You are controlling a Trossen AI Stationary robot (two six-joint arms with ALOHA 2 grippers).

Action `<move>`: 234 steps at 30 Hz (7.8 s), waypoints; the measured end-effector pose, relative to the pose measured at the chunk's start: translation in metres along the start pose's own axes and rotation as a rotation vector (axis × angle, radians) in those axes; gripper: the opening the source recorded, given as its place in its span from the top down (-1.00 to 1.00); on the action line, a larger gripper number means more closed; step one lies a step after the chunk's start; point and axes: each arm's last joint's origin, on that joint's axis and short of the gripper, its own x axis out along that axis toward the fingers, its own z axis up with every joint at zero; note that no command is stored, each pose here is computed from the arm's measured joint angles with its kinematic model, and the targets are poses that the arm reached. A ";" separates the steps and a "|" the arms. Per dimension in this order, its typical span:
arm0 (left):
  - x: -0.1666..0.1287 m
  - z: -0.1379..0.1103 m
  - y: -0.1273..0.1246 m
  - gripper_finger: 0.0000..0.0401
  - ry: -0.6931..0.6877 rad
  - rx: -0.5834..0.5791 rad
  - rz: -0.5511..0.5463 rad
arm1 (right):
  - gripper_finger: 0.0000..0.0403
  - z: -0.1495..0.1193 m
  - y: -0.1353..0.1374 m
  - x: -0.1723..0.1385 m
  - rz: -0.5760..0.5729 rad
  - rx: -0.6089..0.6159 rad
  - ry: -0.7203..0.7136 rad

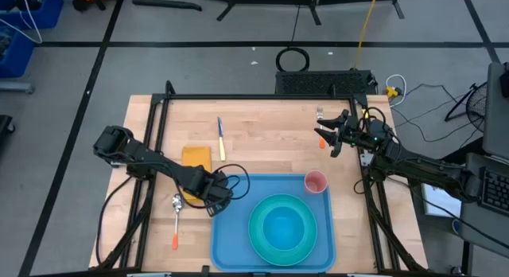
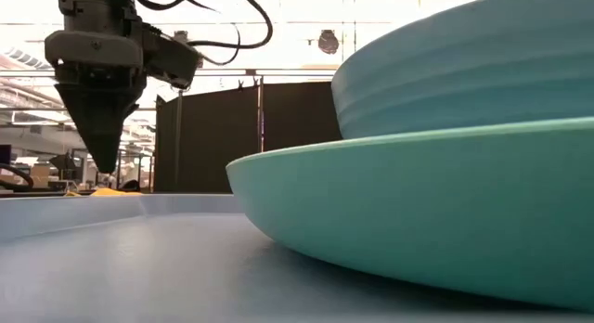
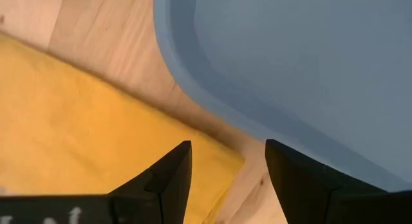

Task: Set up tray
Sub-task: Put the yellow table napkin on the left side of the blue tray, then put the orange fork on top of the yellow table napkin

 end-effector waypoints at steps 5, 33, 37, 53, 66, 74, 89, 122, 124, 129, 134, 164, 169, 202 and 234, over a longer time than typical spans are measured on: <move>0.006 0.001 -0.001 0.00 0.013 -0.004 0.020 | 0.21 0.000 0.000 0.000 0.000 0.000 0.001; 0.043 -0.002 -0.009 0.04 0.209 -0.113 0.102 | 0.21 0.002 0.000 0.000 0.005 0.010 -0.020; 0.043 -0.002 -0.005 0.29 0.225 -0.135 0.120 | 0.21 0.002 0.000 0.000 0.005 0.011 -0.020; 0.040 -0.003 0.007 0.95 0.293 -0.139 0.218 | 0.21 0.003 0.001 0.000 0.009 0.008 -0.032; -0.033 0.013 -0.023 0.95 0.162 -0.013 0.205 | 0.21 0.005 0.001 0.000 0.012 0.012 -0.047; -0.070 0.018 -0.042 0.95 0.064 0.061 0.099 | 0.21 0.005 0.001 0.000 0.012 0.015 -0.048; -0.103 0.017 -0.059 0.95 0.027 0.159 -0.065 | 0.21 0.005 0.001 0.000 0.010 0.015 -0.049; -0.034 0.039 -0.133 0.94 0.236 0.474 -0.591 | 0.21 0.006 0.001 0.000 0.013 0.027 -0.061; -0.028 0.039 -0.136 0.86 0.241 0.477 -0.598 | 0.21 0.006 0.001 0.000 0.012 0.027 -0.060; -0.028 0.041 -0.143 0.55 0.134 0.507 -0.586 | 0.21 0.006 0.001 0.000 0.013 0.027 -0.060; -0.028 0.043 -0.145 0.36 0.071 0.547 -0.572 | 0.21 0.006 0.001 0.000 0.013 0.038 -0.059; 0.050 0.056 -0.079 0.67 0.092 0.345 -0.194 | 0.21 0.005 0.007 0.000 0.214 0.091 -0.011; 0.056 0.059 -0.075 0.81 0.084 0.237 -0.195 | 0.21 0.005 0.007 0.000 0.214 0.090 -0.012; 0.046 0.039 -0.078 0.82 0.126 0.207 -0.095 | 0.21 0.005 0.007 0.000 0.207 0.054 -0.014; -0.034 0.061 0.000 0.81 -0.719 0.351 0.069 | 0.21 0.017 -0.088 0.074 -0.758 0.086 0.976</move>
